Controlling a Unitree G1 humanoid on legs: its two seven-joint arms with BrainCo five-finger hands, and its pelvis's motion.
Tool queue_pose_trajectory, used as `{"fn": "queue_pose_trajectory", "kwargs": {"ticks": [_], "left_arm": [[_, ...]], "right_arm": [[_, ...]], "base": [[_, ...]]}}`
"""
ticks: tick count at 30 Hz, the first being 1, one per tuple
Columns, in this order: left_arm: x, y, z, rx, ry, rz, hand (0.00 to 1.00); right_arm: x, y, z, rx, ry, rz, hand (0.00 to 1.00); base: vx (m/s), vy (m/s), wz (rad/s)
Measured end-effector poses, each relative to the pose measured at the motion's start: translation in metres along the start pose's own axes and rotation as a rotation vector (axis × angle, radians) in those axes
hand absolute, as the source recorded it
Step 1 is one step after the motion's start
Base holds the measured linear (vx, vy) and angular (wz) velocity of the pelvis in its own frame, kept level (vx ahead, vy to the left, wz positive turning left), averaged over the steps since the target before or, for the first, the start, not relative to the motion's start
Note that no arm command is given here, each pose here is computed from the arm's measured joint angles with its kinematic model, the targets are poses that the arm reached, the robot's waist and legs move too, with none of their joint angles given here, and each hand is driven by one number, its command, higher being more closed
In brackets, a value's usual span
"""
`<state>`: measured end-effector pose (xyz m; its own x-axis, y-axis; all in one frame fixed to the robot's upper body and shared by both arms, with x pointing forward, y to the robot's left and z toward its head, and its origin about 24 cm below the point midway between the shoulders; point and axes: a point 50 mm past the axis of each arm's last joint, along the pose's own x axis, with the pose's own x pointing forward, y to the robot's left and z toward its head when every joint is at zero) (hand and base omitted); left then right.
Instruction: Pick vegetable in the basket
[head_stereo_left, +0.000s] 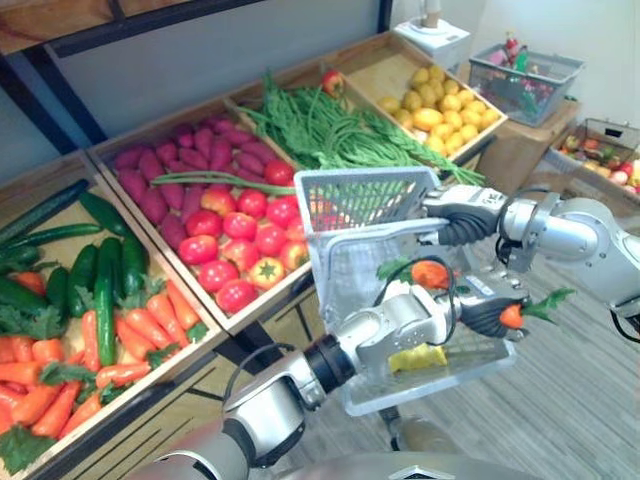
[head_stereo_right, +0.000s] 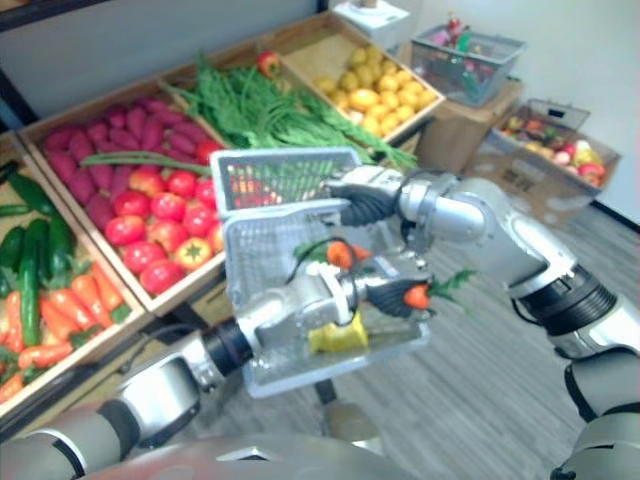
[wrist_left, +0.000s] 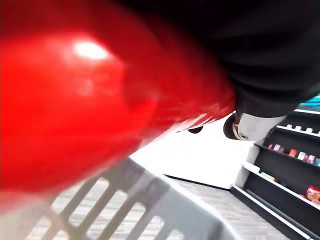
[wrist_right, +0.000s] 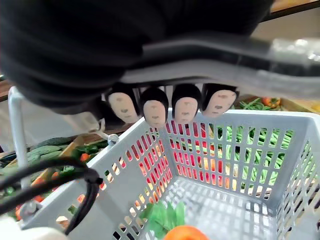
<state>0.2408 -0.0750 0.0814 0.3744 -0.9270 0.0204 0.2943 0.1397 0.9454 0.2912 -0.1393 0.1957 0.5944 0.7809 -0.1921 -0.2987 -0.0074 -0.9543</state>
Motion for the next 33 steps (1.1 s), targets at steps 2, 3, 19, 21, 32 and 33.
{"fn": "queue_pose_trajectory", "kwargs": {"ticks": [2, 3, 19, 21, 32, 33], "left_arm": [[0.000, -0.002, -0.003, -0.001, 0.014, -0.011, 1.00], [0.000, -0.002, -0.003, -0.002, 0.015, -0.012, 1.00], [-0.017, 0.023, 0.018, 0.044, -0.144, 0.031, 1.00], [-0.020, 0.030, 0.029, 0.030, -0.205, 0.059, 1.00], [-0.041, 0.031, 0.063, 0.028, -0.414, 0.022, 1.00], [-0.042, 0.031, 0.064, 0.031, -0.420, 0.020, 1.00]], "right_arm": [[0.001, 0.000, -0.001, 0.007, 0.007, 0.000, 1.00], [0.001, 0.001, -0.002, 0.010, 0.012, 0.000, 1.00], [-0.030, 0.032, -0.031, 0.171, 0.166, -0.007, 1.00], [-0.037, 0.038, -0.039, 0.202, 0.210, -0.008, 1.00], [-0.055, 0.047, -0.059, 0.265, 0.321, -0.035, 1.00], [-0.055, 0.048, -0.059, 0.264, 0.321, -0.034, 1.00]], "base": [[-0.01, -0.018, -0.15], [-0.01, -0.023, -0.10], [-0.03, -0.014, 0.12], [-0.03, -0.015, 0.22], [-0.02, -0.012, 0.13], [-0.01, -0.004, 0.05]]}}
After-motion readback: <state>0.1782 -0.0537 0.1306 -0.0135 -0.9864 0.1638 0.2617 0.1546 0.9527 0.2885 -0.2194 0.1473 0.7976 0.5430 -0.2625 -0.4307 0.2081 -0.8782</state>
